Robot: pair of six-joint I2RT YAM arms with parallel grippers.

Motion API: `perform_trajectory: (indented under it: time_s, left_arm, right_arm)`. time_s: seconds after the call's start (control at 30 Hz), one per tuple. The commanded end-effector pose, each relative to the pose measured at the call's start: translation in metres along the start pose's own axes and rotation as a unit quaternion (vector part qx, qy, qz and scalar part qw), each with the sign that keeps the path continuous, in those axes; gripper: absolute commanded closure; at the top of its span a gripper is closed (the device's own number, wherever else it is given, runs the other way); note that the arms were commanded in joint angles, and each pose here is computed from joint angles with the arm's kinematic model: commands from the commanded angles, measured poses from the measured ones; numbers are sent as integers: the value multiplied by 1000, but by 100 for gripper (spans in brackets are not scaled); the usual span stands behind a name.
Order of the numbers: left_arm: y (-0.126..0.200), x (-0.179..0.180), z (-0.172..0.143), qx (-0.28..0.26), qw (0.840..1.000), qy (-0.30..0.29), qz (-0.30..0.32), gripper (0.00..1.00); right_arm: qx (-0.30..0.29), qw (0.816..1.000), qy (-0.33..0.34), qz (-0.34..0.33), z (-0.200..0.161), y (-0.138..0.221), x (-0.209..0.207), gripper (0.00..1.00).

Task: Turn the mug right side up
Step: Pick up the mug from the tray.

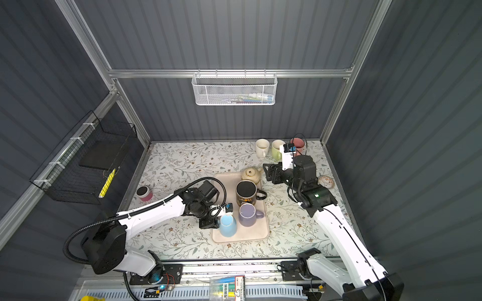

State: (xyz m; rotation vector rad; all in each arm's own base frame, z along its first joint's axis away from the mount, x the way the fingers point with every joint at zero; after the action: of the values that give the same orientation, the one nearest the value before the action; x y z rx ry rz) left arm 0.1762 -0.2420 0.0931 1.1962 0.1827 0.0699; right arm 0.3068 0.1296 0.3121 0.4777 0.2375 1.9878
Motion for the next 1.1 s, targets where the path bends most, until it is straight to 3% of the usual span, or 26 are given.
perform_trajectory:
  time_s: [0.0, 0.2, 0.3, 0.37, 0.57, 0.83, 1.07]
  left_arm:
    - [1, -4, 7, 4, 1000, -14, -13, 61]
    - [-2, -6, 7, 21, 999, -22, -18, 73]
    - [-2, -6, 5, 28, 999, -26, -18, 86]
    - [-1, -6, 5, 31, 999, -30, -15, 100]
    - [8, -6, 12, 6, 999, -37, 3, 100]
    - [45, -6, 41, -106, 992, -46, 55, 100]
    - [70, -5, 56, -169, 980, -47, 90, 100]
  right_arm:
    - [-7, 1000, 8, -3, 0, 1, 0, 23]
    - [-9, 1000, 9, -8, -1, 3, -2, 23]
    - [-11, 1000, 9, -8, -1, 4, -2, 23]
    - [-11, 1000, 8, -8, -2, 4, -2, 23]
    - [-15, 1000, 8, -8, 0, 6, -1, 23]
    - [-22, 1000, 0, 9, 2, 8, 3, 23]
    - [-26, 999, -7, 30, 2, 9, 10, 23]
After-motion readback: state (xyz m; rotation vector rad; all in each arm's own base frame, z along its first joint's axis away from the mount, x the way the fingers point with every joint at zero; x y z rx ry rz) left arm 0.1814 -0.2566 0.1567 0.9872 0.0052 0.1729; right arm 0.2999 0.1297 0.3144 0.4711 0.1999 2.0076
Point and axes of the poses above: each gripper's point midway between its finger pads, its own y axis back along the fingers, its own x axis along the line the jaws close on, z = x × y, the point moved 2 cm from there along y, back along the fingers, and after that the axes turned 4 degrees about y, right-handed, at the moved point
